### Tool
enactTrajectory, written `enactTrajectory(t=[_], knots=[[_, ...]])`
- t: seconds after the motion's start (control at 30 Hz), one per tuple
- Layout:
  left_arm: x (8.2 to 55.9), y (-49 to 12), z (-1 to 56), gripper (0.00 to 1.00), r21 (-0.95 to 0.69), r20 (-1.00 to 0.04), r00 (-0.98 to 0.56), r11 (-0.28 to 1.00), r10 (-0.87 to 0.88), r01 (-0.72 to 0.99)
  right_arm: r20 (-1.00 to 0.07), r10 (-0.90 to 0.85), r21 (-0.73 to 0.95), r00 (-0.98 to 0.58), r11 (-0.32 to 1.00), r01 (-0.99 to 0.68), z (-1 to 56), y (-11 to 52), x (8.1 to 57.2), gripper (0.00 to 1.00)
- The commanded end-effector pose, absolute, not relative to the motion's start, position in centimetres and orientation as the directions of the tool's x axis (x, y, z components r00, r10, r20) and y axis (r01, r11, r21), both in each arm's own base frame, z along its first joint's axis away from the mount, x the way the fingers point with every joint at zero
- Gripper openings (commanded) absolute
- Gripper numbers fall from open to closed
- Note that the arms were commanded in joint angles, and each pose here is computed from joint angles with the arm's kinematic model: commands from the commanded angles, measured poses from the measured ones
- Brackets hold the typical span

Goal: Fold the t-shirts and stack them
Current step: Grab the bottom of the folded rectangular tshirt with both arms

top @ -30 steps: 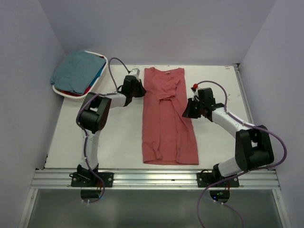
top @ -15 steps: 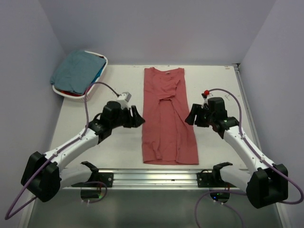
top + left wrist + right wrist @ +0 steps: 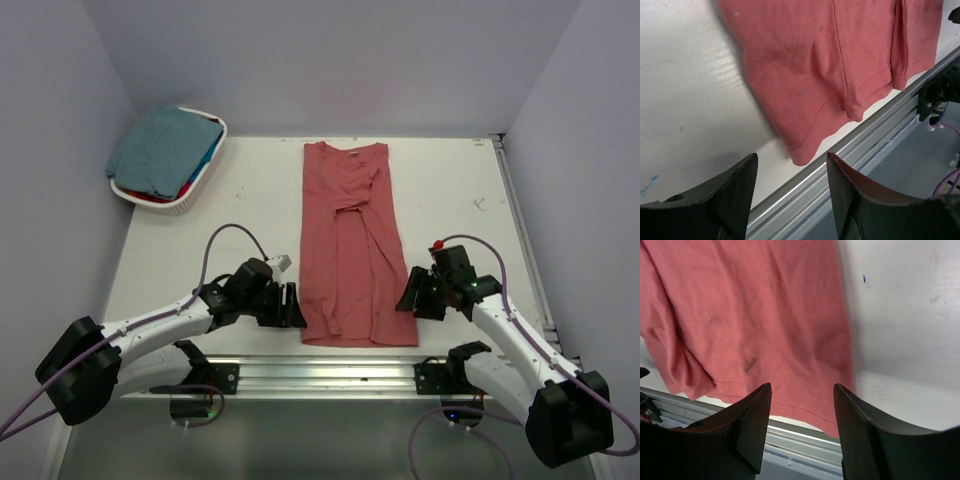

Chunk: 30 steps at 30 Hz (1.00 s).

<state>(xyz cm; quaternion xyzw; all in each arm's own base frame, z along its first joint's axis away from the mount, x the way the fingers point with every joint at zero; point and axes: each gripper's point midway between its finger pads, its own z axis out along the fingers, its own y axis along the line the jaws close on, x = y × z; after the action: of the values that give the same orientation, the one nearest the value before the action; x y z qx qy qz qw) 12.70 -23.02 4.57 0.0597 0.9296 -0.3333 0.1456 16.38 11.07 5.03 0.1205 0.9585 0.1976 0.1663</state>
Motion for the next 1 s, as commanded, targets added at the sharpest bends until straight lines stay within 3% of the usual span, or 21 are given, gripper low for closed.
enactTrajectory(t=[0.0, 0.43, 0.77, 0.83, 0.93, 0.97], knots=[[11.6, -23.5, 4.1, 0.61, -0.622, -0.263, -0.964, 0.76, 0.024, 0.189, -0.191, 0.328, 0.41, -0.925, 0.883, 0.229, 4.5, 11.1, 14.1, 0.56], [10.7, -23.1, 1.4, 0.6, -0.571, -0.215, -0.977, 0.811, 0.001, 0.126, -0.153, 0.419, 0.228, -0.895, 0.896, 0.381, 3.6, 7.6, 11.0, 0.6], [11.0, -23.4, 0.0, 0.57, -0.526, -0.196, -0.981, 0.843, 0.011, 0.115, -0.082, 0.435, 0.263, -0.897, 0.877, 0.401, 0.6, 8.7, 10.0, 0.53], [10.7, -23.3, -0.3, 0.56, -0.516, -0.188, -0.982, 0.849, 0.017, 0.113, -0.072, 0.435, 0.275, -0.897, 0.874, 0.402, 0.5, 9.0, 9.8, 0.49], [10.5, -22.9, -0.7, 0.52, -0.5, -0.184, -0.983, 0.86, 0.009, 0.102, -0.064, 0.438, 0.296, -0.897, 0.867, 0.402, 0.4, 9.3, 9.6, 0.33], [10.5, -22.9, -0.7, 0.49, -0.504, -0.19, -0.982, 0.858, 0.007, 0.104, -0.064, 0.438, 0.302, -0.897, 0.865, 0.401, 0.3, 9.4, 9.6, 0.23]])
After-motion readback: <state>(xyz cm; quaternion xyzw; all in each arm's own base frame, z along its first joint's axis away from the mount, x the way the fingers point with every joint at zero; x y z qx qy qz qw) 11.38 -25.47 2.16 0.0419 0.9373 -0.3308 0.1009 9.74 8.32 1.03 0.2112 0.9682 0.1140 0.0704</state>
